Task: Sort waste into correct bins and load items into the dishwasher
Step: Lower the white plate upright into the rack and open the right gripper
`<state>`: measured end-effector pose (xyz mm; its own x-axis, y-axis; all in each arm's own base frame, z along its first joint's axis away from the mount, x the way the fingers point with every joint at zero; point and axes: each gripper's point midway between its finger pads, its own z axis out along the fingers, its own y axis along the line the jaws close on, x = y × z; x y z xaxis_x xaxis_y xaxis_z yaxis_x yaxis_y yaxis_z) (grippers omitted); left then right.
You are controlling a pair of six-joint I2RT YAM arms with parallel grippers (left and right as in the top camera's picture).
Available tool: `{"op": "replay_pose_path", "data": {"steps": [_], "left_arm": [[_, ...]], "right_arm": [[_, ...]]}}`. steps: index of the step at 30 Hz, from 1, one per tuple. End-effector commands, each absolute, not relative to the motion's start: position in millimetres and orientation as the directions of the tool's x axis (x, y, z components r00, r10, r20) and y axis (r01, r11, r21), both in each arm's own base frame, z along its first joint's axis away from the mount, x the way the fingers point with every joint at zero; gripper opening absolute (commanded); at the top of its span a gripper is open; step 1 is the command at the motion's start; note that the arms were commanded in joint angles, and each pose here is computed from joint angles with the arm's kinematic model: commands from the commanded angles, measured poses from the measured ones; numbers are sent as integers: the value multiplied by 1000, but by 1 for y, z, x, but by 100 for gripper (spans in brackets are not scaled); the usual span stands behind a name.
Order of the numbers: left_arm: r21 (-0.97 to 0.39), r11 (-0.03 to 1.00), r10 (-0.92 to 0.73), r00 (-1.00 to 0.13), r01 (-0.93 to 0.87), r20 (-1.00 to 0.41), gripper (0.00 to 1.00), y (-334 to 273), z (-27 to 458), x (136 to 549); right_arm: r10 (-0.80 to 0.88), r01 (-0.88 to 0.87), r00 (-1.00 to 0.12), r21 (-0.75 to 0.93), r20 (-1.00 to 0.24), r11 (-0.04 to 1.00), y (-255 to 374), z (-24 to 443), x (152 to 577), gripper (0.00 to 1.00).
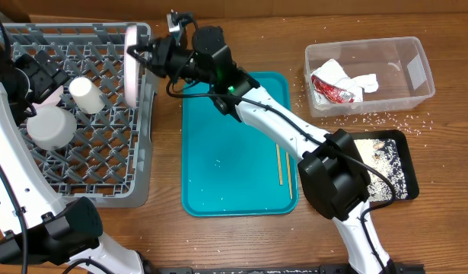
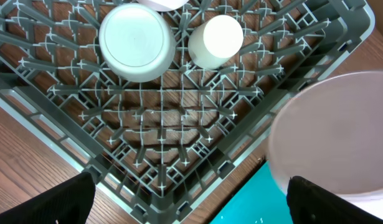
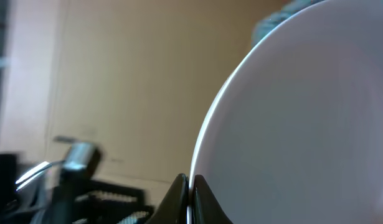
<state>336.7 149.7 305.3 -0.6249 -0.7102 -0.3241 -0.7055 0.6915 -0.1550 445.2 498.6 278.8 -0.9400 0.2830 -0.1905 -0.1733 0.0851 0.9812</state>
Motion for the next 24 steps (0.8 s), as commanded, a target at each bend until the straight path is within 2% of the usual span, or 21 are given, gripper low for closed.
{"op": "replay_pose_path", "data": {"steps": [1,10,12,14,16,18,21,24], "left_arm": [[-159,680,-722,-615,-716,-318,100,149,304,336],[-159,680,-722,-615,-716,-318,100,149,304,336],[-159,680,-722,-615,-716,-318,100,149,304,336],[-159,680,-722,-615,-716,-318,100,149,304,336],[-159,680,-722,-615,-716,-318,100,149,304,336],[-159,680,-722,-615,-716,-318,100,149,304,336],[-159,680,-722,-615,-716,-318,100,149,304,336],[-159,680,-722,-615,-716,-318,100,149,304,336]], "right_arm": [[297,-193,-930,976,-215,102,504,279,445,4],[292,-184,-933,977,-209,113,511,270,442,6],[293,-185,-932,976,-211,113,510,270,442,23],[295,-190,-931,975,-216,113,510,271,442,53],[304,-204,-925,973,-227,107,508,274,446,75],[315,-212,-920,972,-234,104,502,279,452,86],[317,-244,-911,964,-264,102,493,289,461,96],[317,-255,-904,957,-286,135,479,298,472,100]]}}
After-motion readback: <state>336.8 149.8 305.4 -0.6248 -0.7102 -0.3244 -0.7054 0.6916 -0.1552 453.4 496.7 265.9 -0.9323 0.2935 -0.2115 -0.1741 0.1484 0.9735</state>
